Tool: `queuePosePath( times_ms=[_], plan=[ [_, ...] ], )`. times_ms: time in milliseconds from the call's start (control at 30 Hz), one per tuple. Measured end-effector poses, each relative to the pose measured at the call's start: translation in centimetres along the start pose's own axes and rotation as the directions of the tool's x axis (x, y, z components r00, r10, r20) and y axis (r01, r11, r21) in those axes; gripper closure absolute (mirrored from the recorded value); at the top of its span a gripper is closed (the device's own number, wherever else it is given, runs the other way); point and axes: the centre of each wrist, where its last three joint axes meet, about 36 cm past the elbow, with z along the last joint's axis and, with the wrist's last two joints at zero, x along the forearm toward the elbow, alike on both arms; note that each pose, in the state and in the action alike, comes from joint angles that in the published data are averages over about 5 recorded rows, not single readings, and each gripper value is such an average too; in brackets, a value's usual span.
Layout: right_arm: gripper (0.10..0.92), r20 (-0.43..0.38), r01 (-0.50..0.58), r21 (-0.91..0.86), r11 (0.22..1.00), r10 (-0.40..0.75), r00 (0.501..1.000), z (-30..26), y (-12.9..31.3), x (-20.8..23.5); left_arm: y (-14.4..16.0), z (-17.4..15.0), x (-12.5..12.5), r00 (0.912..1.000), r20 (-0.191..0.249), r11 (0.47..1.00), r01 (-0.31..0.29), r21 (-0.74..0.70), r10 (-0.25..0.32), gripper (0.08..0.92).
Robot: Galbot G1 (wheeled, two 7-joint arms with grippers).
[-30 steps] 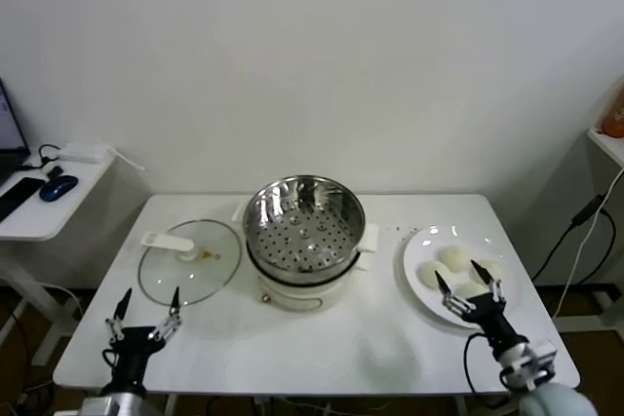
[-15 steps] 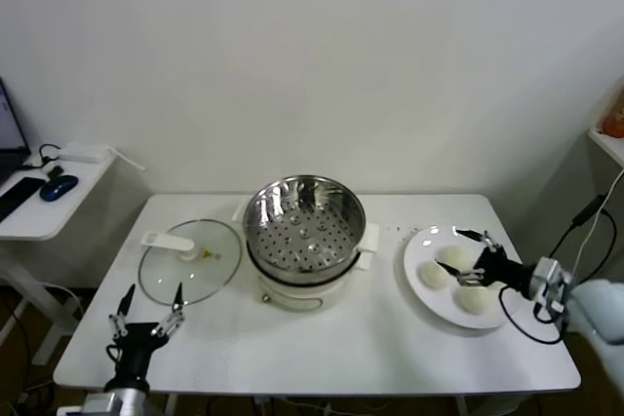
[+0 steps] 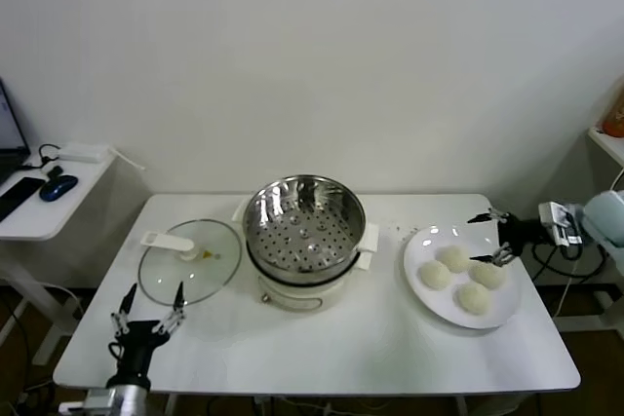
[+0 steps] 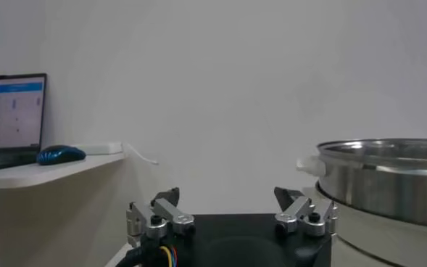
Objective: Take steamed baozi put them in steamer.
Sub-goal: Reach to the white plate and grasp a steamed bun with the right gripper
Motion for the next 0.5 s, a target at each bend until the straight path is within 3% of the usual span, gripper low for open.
queuePosePath(
  times_ms=[233, 500],
  plan=[
    [0.2, -0.128, 0.132, 0.032, 0.991, -0.126, 0.984, -1.0, -4.1, -2.3, -0.1, -0.4, -0.4, 1.0, 0.005, 1.0, -0.001, 0.001, 0.001, 0.177],
    [0.2, -0.221, 0.19, 0.051, 0.98, -0.174, 0.96, -2.5, -6.6, -5.0, -0.3, -0.6, -0.5, 1.0, 0.003, 1.0, -0.005, -0.004, 0.005, 0.177]
  ],
)
